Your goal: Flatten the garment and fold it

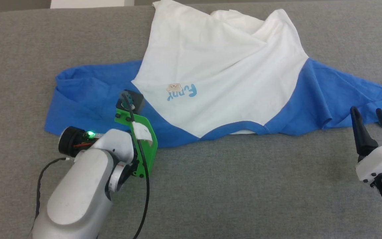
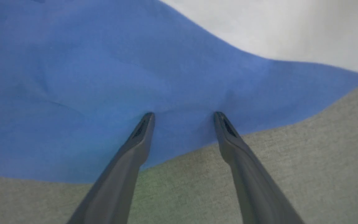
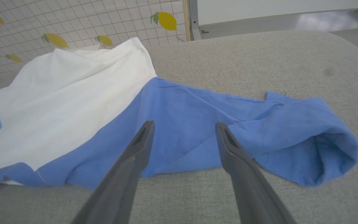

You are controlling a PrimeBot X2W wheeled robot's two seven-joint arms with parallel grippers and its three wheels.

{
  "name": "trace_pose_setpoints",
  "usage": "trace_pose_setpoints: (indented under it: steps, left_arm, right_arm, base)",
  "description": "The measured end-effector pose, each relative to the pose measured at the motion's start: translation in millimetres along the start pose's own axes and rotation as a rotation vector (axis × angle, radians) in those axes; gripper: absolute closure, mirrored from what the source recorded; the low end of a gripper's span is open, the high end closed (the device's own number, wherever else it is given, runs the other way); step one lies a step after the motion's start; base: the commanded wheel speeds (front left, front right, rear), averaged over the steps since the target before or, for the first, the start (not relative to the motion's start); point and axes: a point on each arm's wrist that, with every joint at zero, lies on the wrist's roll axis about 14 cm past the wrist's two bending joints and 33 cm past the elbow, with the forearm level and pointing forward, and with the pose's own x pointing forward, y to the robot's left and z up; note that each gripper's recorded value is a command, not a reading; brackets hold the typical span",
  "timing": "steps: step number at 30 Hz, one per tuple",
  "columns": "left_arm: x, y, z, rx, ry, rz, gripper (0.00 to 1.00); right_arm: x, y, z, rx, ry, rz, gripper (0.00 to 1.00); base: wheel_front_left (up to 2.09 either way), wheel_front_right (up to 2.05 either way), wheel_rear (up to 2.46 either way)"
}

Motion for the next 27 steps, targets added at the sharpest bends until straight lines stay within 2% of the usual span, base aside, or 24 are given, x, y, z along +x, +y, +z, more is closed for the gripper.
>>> trace_pose_setpoints:
  steps: [1,2,3,4,11,17,23,24,25,27]
  left_arm:
    - [3.4,-0.3,-2.1,-0.004,0.016,-0.003,0.0]
    - [6.1,-0.8,-3.4,-0.018,0.03,-0.009,0.09]
    - [8.0,-2.4,-4.2,-0.03,0.04,-0.018,0.7]
    - [9.7,-4.4,-4.8,-0.044,0.051,-0.031,1.0]
    - [8.0,-15.2,-6.6,-0.108,0.087,-0.091,1.0]
    - [-2.0,-16.2,-0.5,-0.19,0.011,-0.101,1.0]
    - [-14.7,-12.9,3.8,-0.272,-0.08,-0.094,1.0]
    - [-16.1,-12.5,4.7,-0.283,-0.091,-0.094,1.0]
    - [-17.6,-11.5,8.1,-0.299,-0.115,-0.093,1.0]
    - [-17.3,-11.3,9.7,-0.304,-0.122,-0.093,1.0]
  right_arm:
    - [-0.3,-2.7,-1.8,0.0,0.005,-0.008,0.0]
    - [-0.4,-5.4,-3.6,-0.001,0.01,-0.015,0.0]
    - [-0.4,-7.2,-4.6,-0.001,0.011,-0.02,0.0]
    - [-0.4,-8.8,-5.5,-0.001,0.011,-0.024,0.0]
    - [2.3,-6.7,-5.9,-0.002,0.011,-0.018,0.0]
    - [5.9,10.2,-0.6,-0.044,0.019,0.034,0.0]
    - [1.2,38.3,-22.9,-0.152,0.22,0.128,0.0]
    - [-0.3,39.9,-28.7,-0.178,0.266,0.136,0.0]
    - [1.8,38.0,-35.9,-0.257,0.365,0.134,0.0]
    - [7.2,36.6,-35.2,-0.294,0.399,0.13,0.0]
  base:
    - [0.0,0.0,0.0]
    - [0.0,0.0,0.0]
    - [0.0,0.0,0.0]
    - [0.0,0.0,0.0]
    - [0.0,0.0,0.0]
    - [0.0,0.0,0.0]
    - [0.0,0.0,0.0]
    - [0.0,0.0,0.0]
    - [0.0,0.0,0.0]
    - [0.0,0.0,0.0]
